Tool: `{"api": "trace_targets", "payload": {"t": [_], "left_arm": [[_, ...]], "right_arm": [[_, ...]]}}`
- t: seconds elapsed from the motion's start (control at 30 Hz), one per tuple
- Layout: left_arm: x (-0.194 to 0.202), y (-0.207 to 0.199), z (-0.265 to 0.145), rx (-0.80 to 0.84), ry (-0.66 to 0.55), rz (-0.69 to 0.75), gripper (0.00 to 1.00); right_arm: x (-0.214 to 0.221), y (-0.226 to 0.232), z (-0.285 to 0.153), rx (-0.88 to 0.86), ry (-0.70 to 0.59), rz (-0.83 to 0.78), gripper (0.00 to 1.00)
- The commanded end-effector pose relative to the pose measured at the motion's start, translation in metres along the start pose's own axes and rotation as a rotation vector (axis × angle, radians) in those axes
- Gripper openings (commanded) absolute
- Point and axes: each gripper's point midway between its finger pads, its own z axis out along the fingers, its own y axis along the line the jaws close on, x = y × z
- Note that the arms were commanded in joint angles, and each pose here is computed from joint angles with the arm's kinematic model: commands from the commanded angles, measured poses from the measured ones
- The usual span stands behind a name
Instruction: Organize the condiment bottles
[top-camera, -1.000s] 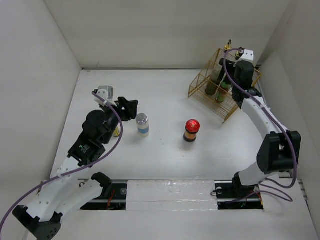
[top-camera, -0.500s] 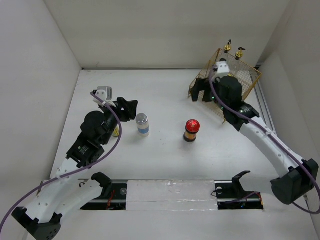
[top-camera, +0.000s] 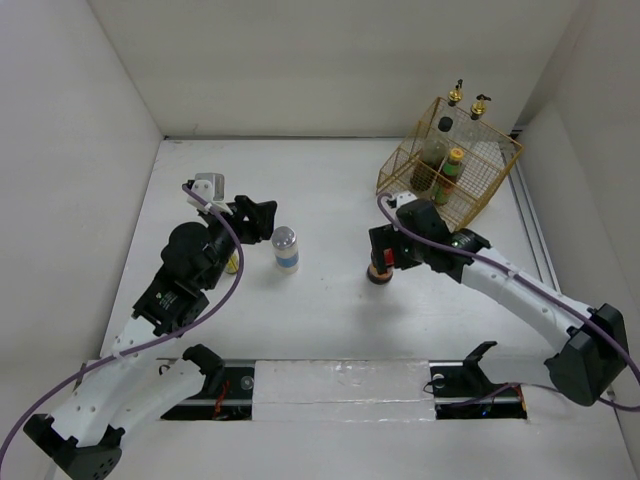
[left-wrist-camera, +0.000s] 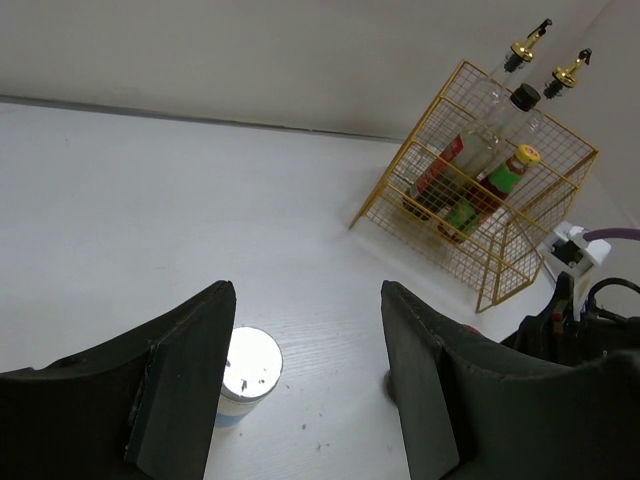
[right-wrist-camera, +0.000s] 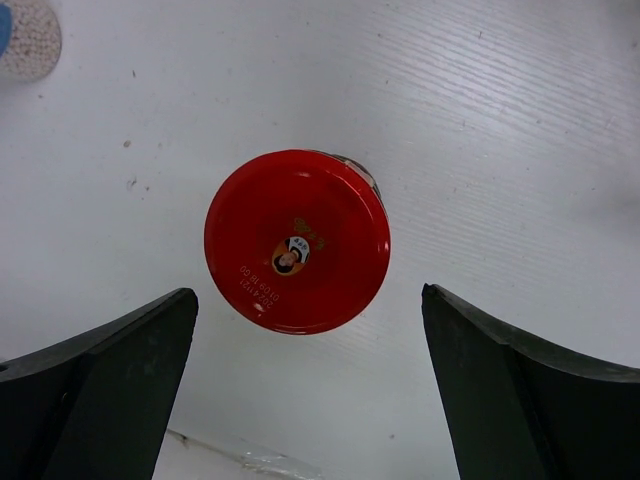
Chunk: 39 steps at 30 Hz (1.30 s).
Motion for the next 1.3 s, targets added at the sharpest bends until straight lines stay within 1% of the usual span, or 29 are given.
{"api": "trace_targets", "payload": {"t": [0.0,0.07,0.1,0.17,0.2,0.27,0.3,0.33,0.37,0.4,0.47,0.5,0.53,0.63,0.7,0.73,0.87,0.9,1.07,1.1,1.23,1.27], "left_arm": [[-0.018,-0.008,-0.002,0.036,-0.057,-0.024,0.56],[-0.018,-0.008,-0.002,0.036,-0.057,-0.024,0.56],[-0.018,-0.008,-0.002,0.036,-0.057,-0.024,0.56],[-0.018,-0.008,-0.002,0.036,-0.057,-0.024,0.56],[-0.018,-0.008,-0.002,0.036,-0.057,-0.024,0.56],[-0.018,-0.008,-0.002,0.036,-0.057,-0.024,0.56],[-0.018,-0.008,-0.002,0.036,-0.057,-0.024,0.56],[-0.018,-0.008,-0.002,0.036,-0.057,-0.024,0.56],[-0.018,-0.008,-0.002,0.036,-0.057,-0.024,0.56],[-0.018,-0.008,-0.002,0.036,-0.057,-0.024,0.56],[-0.018,-0.008,-0.002,0.036,-0.057,-0.024,0.56],[-0.018,-0.008,-0.002,0.036,-0.057,-0.024,0.56],[-0.018,-0.008,-0.002,0.036,-0.057,-0.024,0.56],[-0.015,-0.008,0.0,0.032,-0.049,-0.021,0.56],[-0.014,-0.009,0.0,0.041,-0.045,-0.021,0.56],[-0.014,-0.009,0.0,0.041,-0.045,-0.021,0.56],[-0.014,-0.009,0.0,0.041,-0.045,-0.021,0.56],[-0.014,-0.009,0.0,0.041,-0.045,-0.021,0.56],[-0.014,-0.009,0.0,0.041,-0.045,-0.021,0.56],[-0.014,-0.009,0.0,0.041,-0.045,-0.021,0.56],[-0.015,-0.008,0.0,0.032,-0.049,-0.021,0.56],[-0.015,-0.008,0.0,0.032,-0.049,-0.021,0.56]], "right_arm": [[-0.005,0.005,0.001,0.003,-0.012,0.009,0.99],[-0.005,0.008,0.009,-0.006,-0.004,-0.001,0.99],[-0.013,0.011,0.01,-0.017,-0.039,0.003,0.99],[-0.019,0.016,0.015,-0.028,-0.052,-0.001,0.99],[-0.014,0.016,0.021,-0.021,-0.031,-0.004,0.99],[-0.022,0.017,0.025,-0.003,-0.055,-0.008,0.99],[-0.024,0.016,0.028,0.004,-0.063,-0.007,0.97],[-0.028,0.022,0.031,-0.009,-0.079,-0.012,0.92],[-0.031,0.023,0.031,-0.013,-0.091,-0.01,0.84],[-0.035,0.024,0.03,-0.016,-0.101,-0.008,0.68],[-0.039,0.02,0.03,0.013,-0.105,-0.008,0.54],[-0.043,0.019,0.028,0.025,-0.113,-0.007,0.5],[-0.058,0.02,0.018,0.021,-0.158,0.002,0.48],[-0.105,0.019,-0.025,0.023,-0.332,0.02,0.45],[-0.14,0.008,-0.05,0.029,-0.471,0.052,0.44],[-0.152,-0.007,-0.054,0.051,-0.503,0.082,0.44],[-0.206,-0.033,-0.075,0.085,-0.634,0.126,0.42],[-0.213,-0.037,-0.071,0.098,-0.641,0.12,0.42],[-0.255,-0.077,-0.08,0.186,-0.752,0.165,0.41],[-0.264,-0.079,-0.084,0.182,-0.772,0.158,0.41],[-0.281,-0.097,-0.081,0.221,-0.792,0.159,0.41],[-0.282,-0.102,-0.071,0.226,-0.776,0.16,0.41]]}}
